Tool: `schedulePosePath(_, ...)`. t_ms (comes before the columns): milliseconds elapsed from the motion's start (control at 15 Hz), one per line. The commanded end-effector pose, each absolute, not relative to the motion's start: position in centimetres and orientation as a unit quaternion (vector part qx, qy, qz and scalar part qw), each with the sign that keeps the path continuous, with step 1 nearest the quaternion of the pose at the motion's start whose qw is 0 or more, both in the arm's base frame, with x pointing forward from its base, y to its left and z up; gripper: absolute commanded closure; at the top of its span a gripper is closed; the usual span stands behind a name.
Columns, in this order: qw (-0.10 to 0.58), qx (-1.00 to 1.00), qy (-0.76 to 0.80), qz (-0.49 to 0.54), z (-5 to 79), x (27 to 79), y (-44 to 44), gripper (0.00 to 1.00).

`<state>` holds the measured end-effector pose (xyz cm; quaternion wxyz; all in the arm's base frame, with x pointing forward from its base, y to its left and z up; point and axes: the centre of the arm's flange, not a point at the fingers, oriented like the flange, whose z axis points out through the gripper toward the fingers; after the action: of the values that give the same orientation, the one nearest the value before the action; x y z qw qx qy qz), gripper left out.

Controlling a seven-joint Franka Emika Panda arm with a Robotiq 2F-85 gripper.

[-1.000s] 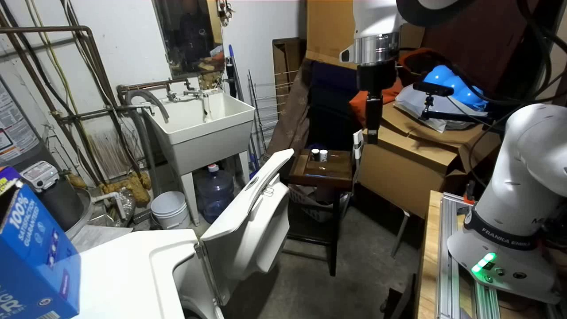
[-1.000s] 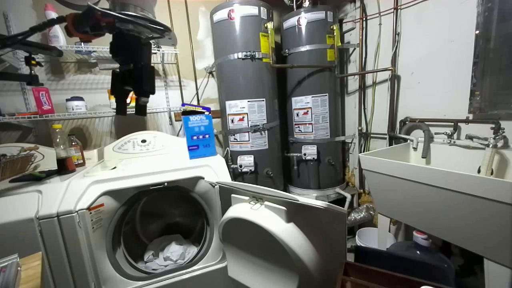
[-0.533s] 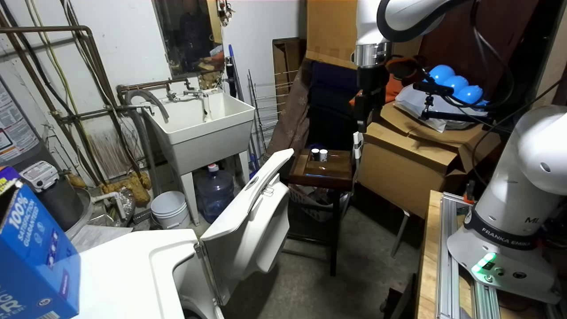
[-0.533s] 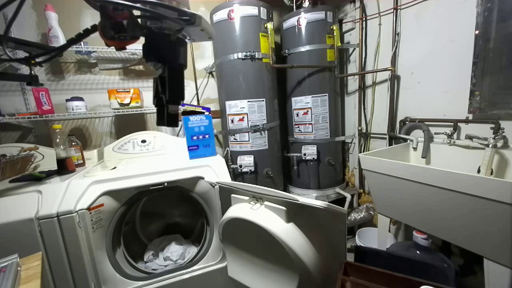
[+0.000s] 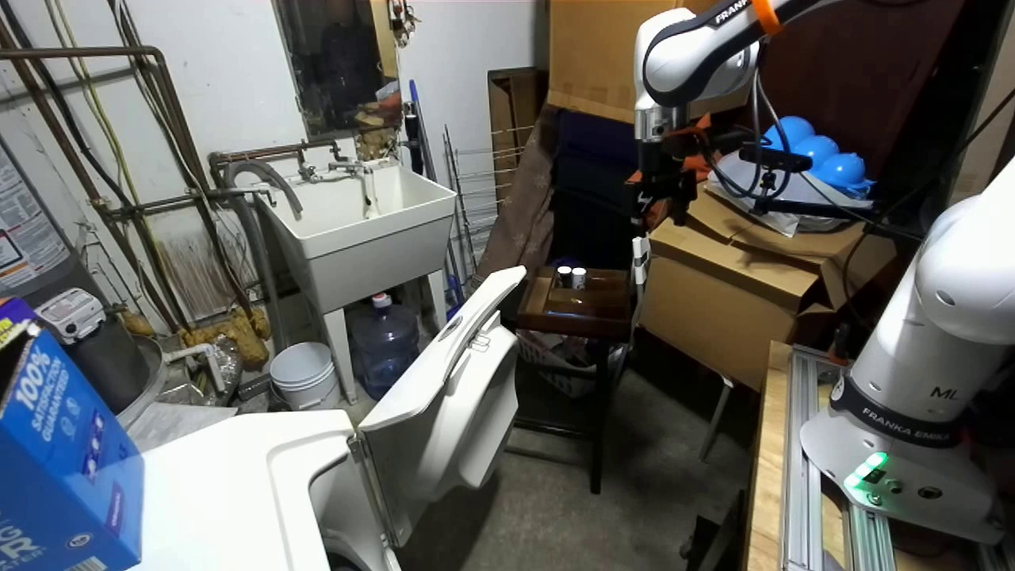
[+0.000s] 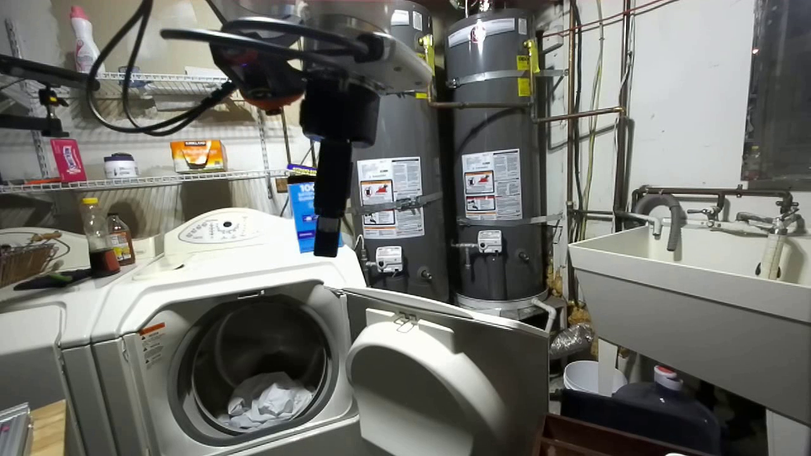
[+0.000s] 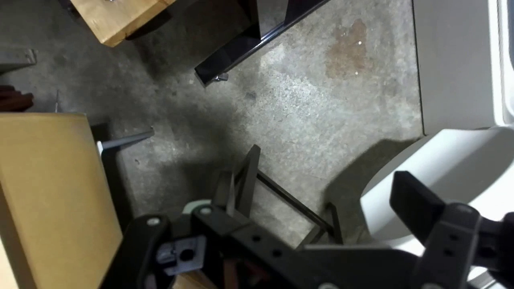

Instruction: Get the pink object from the wooden tray and put it on the washing machine

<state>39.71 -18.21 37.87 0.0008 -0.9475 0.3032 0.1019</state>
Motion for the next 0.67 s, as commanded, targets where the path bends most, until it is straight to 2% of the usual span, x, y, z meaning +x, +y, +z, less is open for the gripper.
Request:
schedulePosePath(0,0.001,-0.943,0.315,0.107,37.5,40.1,-18.8,0.0)
schedulePosePath(133,-0.001,-0.939,0.325,0.113,37.0,40.7,-19.3,0.0)
schedulePosePath(267,-0.035,-0.953,0.292,0.071,37.1,40.3,-17.6,0.0)
schedulePosePath(400,-0.064,-0.962,0.264,0.033,36.7,41.5,-20.5,0.0)
schedulePosePath(600,-0.049,-0.983,0.174,0.021,35.7,42.6,-24.7,0.0)
